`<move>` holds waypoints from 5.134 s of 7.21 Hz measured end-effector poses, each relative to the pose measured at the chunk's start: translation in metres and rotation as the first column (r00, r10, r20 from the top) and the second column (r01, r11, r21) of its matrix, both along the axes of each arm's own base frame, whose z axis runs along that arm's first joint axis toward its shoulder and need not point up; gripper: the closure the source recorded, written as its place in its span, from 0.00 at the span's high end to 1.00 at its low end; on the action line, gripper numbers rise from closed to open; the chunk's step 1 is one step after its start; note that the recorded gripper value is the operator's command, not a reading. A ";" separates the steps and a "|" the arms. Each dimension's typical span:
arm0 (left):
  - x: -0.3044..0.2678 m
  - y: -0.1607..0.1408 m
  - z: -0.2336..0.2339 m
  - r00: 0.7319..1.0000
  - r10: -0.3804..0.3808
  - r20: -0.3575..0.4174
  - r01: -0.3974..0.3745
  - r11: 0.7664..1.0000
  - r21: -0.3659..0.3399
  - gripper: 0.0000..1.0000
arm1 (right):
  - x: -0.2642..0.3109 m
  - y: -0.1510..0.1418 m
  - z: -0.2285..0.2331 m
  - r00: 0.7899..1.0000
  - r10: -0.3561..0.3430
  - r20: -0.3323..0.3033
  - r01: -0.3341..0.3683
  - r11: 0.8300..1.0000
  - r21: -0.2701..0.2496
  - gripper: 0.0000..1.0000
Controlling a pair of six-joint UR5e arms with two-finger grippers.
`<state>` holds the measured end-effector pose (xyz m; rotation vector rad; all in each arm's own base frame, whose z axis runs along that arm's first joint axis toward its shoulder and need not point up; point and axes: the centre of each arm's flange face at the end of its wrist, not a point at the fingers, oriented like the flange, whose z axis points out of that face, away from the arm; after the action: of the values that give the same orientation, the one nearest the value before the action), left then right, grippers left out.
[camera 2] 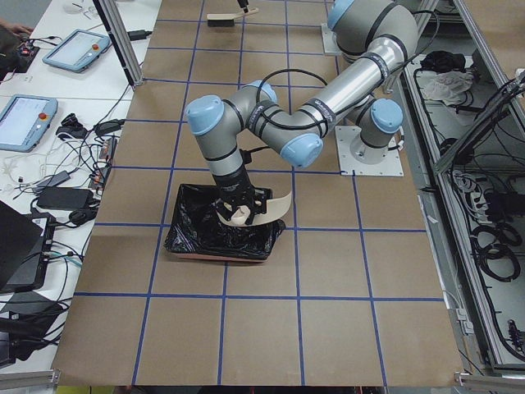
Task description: Sweep and dump trash into bin
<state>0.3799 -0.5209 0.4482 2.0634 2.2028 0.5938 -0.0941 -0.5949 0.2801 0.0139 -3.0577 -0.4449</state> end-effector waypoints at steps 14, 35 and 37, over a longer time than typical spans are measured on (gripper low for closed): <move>-0.361 -0.129 -0.105 0.878 -0.099 -0.467 0.036 0.989 -0.142 0.00 | 0.196 0.119 0.228 0.998 -0.060 -0.016 0.052 0.947 -0.316 1.00; -0.414 -0.174 -0.212 0.871 -0.035 -0.491 -0.038 0.990 -0.138 1.00 | 0.205 0.126 0.230 0.998 -0.053 0.034 0.062 0.939 -0.339 1.00; -0.425 -0.157 -0.156 0.875 0.029 -0.482 -0.099 0.988 -0.121 1.00 | 0.205 0.125 0.228 0.998 -0.054 0.035 0.063 0.940 -0.335 1.00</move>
<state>-0.0451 -0.6775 0.2923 2.2537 2.4770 -0.0987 0.1109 -0.4703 0.5083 -0.0864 -3.1206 0.0822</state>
